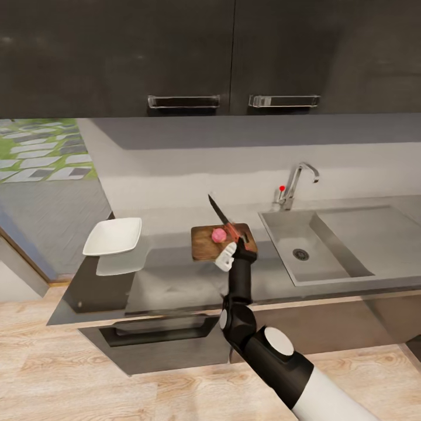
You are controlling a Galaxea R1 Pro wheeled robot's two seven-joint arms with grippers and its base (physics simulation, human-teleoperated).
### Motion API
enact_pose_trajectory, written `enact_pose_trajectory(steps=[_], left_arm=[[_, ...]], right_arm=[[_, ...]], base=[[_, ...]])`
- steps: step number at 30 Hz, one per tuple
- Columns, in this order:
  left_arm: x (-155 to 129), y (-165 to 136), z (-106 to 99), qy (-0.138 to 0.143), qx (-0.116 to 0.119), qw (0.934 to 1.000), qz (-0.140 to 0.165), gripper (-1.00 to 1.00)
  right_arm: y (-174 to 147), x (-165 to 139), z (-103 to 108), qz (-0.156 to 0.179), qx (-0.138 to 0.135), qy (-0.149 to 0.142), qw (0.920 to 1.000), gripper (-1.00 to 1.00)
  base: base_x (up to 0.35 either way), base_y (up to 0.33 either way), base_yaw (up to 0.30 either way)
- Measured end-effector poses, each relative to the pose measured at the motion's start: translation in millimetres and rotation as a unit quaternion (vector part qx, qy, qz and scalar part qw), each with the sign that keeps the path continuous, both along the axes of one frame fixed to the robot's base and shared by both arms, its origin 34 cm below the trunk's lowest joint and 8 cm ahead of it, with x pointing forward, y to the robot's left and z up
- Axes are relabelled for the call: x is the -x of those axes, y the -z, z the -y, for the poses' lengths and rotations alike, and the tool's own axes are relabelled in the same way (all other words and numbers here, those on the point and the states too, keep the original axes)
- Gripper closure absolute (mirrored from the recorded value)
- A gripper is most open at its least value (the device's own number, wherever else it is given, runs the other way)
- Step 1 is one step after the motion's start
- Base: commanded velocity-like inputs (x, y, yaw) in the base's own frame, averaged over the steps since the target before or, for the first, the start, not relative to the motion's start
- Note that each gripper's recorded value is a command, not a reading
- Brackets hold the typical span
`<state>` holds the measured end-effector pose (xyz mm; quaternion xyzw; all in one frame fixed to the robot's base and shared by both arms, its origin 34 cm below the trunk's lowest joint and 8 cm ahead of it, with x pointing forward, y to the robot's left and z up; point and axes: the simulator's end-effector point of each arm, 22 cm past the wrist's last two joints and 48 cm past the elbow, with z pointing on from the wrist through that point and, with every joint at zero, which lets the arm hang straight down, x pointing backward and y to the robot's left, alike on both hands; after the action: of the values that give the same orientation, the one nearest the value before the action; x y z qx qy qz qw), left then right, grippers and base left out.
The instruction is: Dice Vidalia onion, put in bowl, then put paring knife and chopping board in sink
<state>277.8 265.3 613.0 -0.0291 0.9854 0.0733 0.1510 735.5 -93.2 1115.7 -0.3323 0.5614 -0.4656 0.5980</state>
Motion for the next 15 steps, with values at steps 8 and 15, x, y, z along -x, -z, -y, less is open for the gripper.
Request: enact_pose_trajectory(steps=[8, 15], left_arm=[[0.5, 0.1, 1.1, 0.000, 0.000, 1.0000, -0.001, -1.00], [0.5, 0.1, 0.1, 0.000, 0.000, 1.0000, -0.001, -1.00]], right_arm=[[4.3, -2.0, -19.5, -0.010, 0.094, -0.029, 0.9951, 1.00], [2.6, -2.4, -19.2, -0.006, 0.109, -0.029, 0.9936, 1.00]], base=[[0.000, 0.000, 0.000], [0.000, 0.000, 0.000]])
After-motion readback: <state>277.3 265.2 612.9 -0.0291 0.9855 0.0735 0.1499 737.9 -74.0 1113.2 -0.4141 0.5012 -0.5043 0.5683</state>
